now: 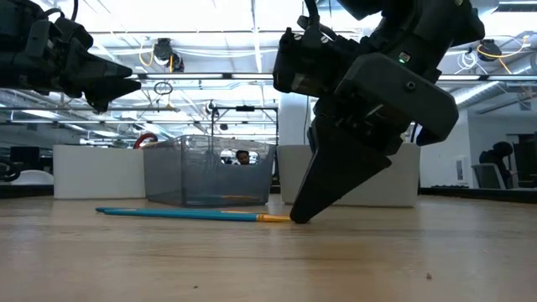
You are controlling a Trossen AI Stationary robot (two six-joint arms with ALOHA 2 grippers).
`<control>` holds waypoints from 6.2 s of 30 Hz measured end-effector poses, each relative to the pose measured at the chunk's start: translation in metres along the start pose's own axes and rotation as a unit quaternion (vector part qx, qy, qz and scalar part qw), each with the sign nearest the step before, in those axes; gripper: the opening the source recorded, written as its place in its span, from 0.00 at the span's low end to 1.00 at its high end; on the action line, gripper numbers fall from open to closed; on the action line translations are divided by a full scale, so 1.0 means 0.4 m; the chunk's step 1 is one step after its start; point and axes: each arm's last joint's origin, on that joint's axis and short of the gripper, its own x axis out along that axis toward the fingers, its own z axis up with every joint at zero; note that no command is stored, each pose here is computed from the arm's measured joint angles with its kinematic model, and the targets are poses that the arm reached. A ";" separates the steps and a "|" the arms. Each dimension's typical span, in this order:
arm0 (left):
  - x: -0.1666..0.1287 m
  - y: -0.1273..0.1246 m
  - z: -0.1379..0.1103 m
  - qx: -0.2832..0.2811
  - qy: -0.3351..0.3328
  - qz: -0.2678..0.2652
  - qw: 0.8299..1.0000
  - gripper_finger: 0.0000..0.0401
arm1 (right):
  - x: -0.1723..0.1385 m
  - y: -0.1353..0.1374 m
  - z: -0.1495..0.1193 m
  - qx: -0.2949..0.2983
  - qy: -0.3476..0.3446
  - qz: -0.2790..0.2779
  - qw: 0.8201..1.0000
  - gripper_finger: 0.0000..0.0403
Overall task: Pick & Place Paint Supplies
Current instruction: Put the blue paintbrush into the black bin
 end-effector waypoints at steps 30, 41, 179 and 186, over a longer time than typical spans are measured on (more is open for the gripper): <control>0.000 0.000 0.000 0.000 0.000 0.000 1.000 0.53 | -0.080 0.027 0.057 -0.014 -0.093 0.042 0.995 0.00; 0.000 0.000 0.000 0.000 0.000 0.000 1.000 0.53 | -0.104 0.030 0.070 -0.021 -0.115 0.050 0.992 0.00; 0.000 0.000 0.000 0.000 0.000 0.001 1.000 0.53 | -0.307 -0.082 -0.055 -0.040 -0.598 0.281 0.749 0.00; 0.000 0.000 0.000 0.000 0.000 0.001 1.000 0.53 | -0.295 -0.105 -0.047 -0.004 -0.601 0.219 0.769 0.00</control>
